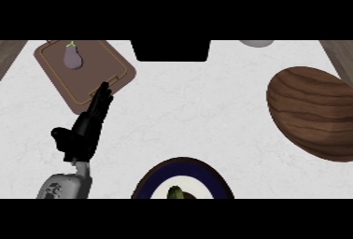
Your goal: Pick the cupcake from the plate and place it in the bowl
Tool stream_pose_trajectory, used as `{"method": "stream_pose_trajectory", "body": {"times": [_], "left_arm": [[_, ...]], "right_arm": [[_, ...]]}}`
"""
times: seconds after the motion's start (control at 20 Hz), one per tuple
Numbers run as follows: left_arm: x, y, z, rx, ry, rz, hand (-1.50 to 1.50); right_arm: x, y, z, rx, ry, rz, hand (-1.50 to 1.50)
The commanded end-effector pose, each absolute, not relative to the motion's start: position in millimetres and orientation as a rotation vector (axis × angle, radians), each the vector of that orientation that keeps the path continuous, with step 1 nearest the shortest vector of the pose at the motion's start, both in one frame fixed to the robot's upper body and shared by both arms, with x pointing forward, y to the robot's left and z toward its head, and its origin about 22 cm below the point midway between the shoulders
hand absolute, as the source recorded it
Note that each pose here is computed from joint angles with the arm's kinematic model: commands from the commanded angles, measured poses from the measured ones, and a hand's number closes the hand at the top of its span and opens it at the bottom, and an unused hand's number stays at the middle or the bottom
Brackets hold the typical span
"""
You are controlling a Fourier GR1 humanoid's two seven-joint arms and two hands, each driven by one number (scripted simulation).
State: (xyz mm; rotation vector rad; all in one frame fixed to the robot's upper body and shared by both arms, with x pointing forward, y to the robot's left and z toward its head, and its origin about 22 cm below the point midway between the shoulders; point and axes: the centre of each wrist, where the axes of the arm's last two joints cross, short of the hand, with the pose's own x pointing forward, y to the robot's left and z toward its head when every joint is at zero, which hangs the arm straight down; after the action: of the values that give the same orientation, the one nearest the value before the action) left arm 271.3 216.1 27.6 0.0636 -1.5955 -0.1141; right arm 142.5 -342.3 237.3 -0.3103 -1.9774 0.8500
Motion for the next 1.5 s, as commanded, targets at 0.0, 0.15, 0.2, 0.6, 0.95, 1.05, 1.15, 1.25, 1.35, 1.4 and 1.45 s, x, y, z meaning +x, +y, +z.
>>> {"method": "stream_pose_trajectory", "body": {"times": [0.0, 0.15, 0.2, 0.6, 0.95, 1.05, 1.15, 1.25, 1.35, 1.4, 1.45], "left_arm": [[268.9, 207.3, 41.0, 0.067, -1.591, -0.131, 0.00], [278.8, 210.7, 35.6, 0.048, -1.601, -0.142, 0.00], [284.4, 219.8, 39.9, 0.046, -1.596, -0.140, 0.00], [281.8, 211.3, 27.8, 0.040, -1.597, -0.135, 0.00], [279.4, 226.8, 35.1, 0.043, -1.604, -0.139, 0.00], [285.8, 217.9, 56.2, 0.045, -1.603, -0.130, 0.00], [282.0, 194.0, 39.8, 0.038, -1.611, -0.108, 0.00], [281.0, 204.6, 19.3, 0.046, -1.610, -0.132, 0.00], [286.8, 197.7, 32.9, 0.040, -1.606, -0.123, 0.00], [282.2, 200.1, 27.9, 0.055, -1.610, -0.114, 0.00], [283.0, 214.2, 38.4, 0.041, -1.603, -0.138, 0.00]], "right_arm": [[160.6, -331.8, 248.8, -0.397, -1.950, 0.855, 1.50], [190.2, -341.1, 253.5, -0.559, -1.916, 0.862, 1.50], [192.8, -347.9, 267.4, -0.600, -1.908, 0.890, 1.50], [259.9, -361.2, 199.0, -0.736, -1.830, 0.940, 1.50], [312.2, -382.3, 135.3, -0.791, -1.782, 0.961, 1.50], [326.7, -378.5, 132.9, -0.791, -1.782, 0.957, 1.50], [331.5, -403.6, 112.2, -0.780, -1.728, 0.959, 1.50], [330.9, -414.9, 98.1, -0.671, -1.659, 1.021, 1.50], [343.4, -412.6, 90.7, -0.609, -1.600, 0.940, 1.50], [337.9, -423.6, 87.0, -0.571, -1.587, 0.956, -1.50], [351.6, -409.4, 83.3, -0.525, -1.566, 0.969, -1.50]]}}
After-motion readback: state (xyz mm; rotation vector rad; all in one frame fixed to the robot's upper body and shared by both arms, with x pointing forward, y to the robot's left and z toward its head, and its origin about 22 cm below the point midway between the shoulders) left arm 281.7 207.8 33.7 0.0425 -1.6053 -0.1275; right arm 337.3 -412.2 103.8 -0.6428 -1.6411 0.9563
